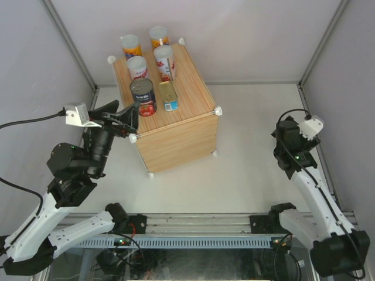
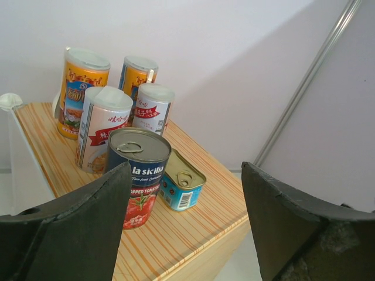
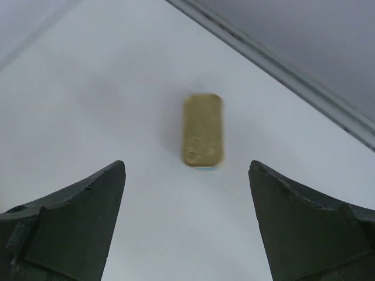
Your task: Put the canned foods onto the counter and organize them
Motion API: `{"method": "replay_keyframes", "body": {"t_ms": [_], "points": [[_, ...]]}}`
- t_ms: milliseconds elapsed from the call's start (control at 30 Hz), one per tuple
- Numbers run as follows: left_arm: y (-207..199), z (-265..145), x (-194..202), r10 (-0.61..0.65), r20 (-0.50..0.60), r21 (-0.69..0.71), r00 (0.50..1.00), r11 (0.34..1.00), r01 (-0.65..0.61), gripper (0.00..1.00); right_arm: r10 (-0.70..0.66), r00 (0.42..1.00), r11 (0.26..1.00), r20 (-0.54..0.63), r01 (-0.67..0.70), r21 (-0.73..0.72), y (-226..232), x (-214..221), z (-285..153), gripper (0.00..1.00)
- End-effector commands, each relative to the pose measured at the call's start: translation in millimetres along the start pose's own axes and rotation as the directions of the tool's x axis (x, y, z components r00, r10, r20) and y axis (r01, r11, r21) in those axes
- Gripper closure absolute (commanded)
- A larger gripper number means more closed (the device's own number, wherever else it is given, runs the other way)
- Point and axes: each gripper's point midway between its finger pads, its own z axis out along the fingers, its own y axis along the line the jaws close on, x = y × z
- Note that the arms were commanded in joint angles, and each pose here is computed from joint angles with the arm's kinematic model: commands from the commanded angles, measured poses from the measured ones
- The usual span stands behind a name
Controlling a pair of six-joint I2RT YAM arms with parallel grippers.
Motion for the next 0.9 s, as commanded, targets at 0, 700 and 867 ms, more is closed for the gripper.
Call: {"method": "replay_keyframes", "body": {"t_ms": [0,700,867], "points": [[1.5,1.1,1.9,-0.016,0.018,-0.006,1.000,1.000,0.016,0.20,0.107,0.983,0.994,-0.146,-0.104,0.030,-8.3,33.3,30.0,0.14],[5.0,-0.1,5.3,-0.029,0.033,-0.009,0.999,1.000,0.029,0.19,0.035,0.944,0.980,-0.328,0.033,0.198,-31.7,101.1,126.1,0.14],[6.5,1.0,5.5,-0.036,0.037,-0.011,0.999,0.999,0.036,0.19,0.027,0.927,0.977,-0.373,0.055,0.207,-34.4,113.3,138.7,0.14]]}}
